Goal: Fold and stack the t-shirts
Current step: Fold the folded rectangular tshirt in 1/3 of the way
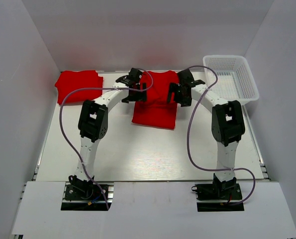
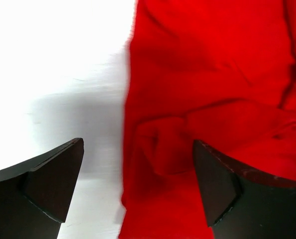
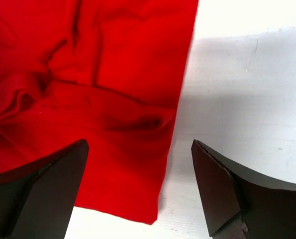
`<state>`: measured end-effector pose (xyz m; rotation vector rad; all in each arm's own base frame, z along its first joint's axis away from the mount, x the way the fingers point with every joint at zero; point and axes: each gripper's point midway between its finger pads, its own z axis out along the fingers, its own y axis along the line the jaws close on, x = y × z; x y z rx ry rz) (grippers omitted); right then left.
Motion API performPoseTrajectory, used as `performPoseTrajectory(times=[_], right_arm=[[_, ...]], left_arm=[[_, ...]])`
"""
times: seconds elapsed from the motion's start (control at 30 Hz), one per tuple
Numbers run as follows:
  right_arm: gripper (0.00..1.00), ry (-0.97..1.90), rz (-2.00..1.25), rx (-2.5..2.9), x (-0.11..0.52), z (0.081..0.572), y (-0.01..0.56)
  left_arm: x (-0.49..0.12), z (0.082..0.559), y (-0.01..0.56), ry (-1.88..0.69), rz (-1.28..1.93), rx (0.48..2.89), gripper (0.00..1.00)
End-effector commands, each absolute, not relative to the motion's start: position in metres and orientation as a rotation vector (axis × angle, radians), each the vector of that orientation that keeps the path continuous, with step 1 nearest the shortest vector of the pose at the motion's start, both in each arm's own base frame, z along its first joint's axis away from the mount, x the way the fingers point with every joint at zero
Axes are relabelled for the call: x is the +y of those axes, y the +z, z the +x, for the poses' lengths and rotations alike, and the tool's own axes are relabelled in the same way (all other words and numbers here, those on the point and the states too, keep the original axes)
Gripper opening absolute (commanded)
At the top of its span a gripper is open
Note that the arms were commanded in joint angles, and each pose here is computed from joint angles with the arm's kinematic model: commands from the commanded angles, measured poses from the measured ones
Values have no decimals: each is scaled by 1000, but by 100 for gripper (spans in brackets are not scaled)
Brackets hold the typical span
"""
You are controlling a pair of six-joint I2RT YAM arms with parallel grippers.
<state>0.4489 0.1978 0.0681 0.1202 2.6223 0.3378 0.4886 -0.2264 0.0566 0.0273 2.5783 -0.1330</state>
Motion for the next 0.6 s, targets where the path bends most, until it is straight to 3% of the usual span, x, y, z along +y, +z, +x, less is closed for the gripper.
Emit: performPoseTrajectory(times=[0.0,0.17,0.33,0.57], right_arm=[[91,395,20,2488,204,468,119],[91,416,-99,2463,204,446,138],[91,559,-256,2435,224,409,144],[91,702,-449,2409,275,390,130]], left_arm=[[-209,507,123,-91,-57,2442,100],[-191,492,160,-80,-122,2405,100],[-169,443,170,-56,-185,2450,100],[-139,357,130,-50,-229,2569,100]])
